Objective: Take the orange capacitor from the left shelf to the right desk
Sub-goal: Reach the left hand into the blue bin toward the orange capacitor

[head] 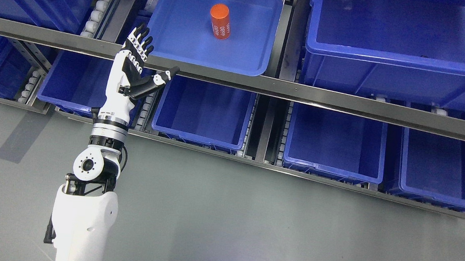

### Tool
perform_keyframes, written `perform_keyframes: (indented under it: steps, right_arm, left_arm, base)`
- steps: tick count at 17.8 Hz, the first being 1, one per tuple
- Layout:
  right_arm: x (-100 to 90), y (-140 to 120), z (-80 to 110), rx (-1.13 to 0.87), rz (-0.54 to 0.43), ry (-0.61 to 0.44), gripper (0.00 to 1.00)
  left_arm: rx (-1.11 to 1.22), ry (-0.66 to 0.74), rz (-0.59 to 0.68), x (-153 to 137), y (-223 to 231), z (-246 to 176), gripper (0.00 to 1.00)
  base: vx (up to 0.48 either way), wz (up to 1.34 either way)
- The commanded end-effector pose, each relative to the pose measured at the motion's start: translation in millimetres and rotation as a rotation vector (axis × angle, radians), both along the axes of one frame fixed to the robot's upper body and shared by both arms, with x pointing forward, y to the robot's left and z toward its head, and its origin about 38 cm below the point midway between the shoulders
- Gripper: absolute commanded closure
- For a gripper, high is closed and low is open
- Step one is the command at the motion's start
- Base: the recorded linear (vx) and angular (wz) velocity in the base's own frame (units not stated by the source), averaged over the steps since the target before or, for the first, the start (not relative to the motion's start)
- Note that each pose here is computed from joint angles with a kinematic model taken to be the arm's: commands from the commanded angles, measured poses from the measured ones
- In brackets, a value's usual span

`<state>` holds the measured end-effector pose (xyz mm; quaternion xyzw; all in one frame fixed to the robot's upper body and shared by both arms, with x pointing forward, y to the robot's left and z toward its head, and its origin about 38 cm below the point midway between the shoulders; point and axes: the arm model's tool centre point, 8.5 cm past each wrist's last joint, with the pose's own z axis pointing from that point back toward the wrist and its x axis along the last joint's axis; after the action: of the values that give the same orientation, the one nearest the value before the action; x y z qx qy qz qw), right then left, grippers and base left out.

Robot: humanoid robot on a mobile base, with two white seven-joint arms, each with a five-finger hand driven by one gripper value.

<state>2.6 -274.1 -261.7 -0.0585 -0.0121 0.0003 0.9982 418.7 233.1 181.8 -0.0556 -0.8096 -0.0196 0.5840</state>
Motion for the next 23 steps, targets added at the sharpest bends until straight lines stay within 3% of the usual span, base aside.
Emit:
perform_keyframes:
  steps: [1, 5, 9, 16, 23]
  right_arm:
    - [-7.0, -11, 0.9, -0.017, -0.009, 0.003, 0.00]
    - [-7.0, -11, 0.9, -0.017, -0.009, 0.003, 0.00]
    - [-7.0, -11, 0.9, -0.017, -0.009, 0.003, 0.00]
    - [-6.9, -11, 0.9, -0.017, -0.009, 0.001, 0.00]
    - [-7.0, -11, 0.9, -0.017, -0.009, 0.003, 0.00]
  left_arm:
    - [0.001, 0.036, 0.040, 37, 23, 0, 0.00]
    - [0.077, 0.084, -0.075, 85, 10, 4, 0.00]
    - [0.152, 0.137, -0.079, 131, 3, 19, 0.00]
    - [0.279, 0.264, -0.197, 165, -36, 11, 0.00]
    - [0.328, 0.424, -0.195, 179, -33, -15, 0.00]
  base:
    - [0.000, 0.00]
    - [0.000, 0.00]
    - [0.000, 0.00]
    - [0.000, 0.00]
    - [0.000, 0.00]
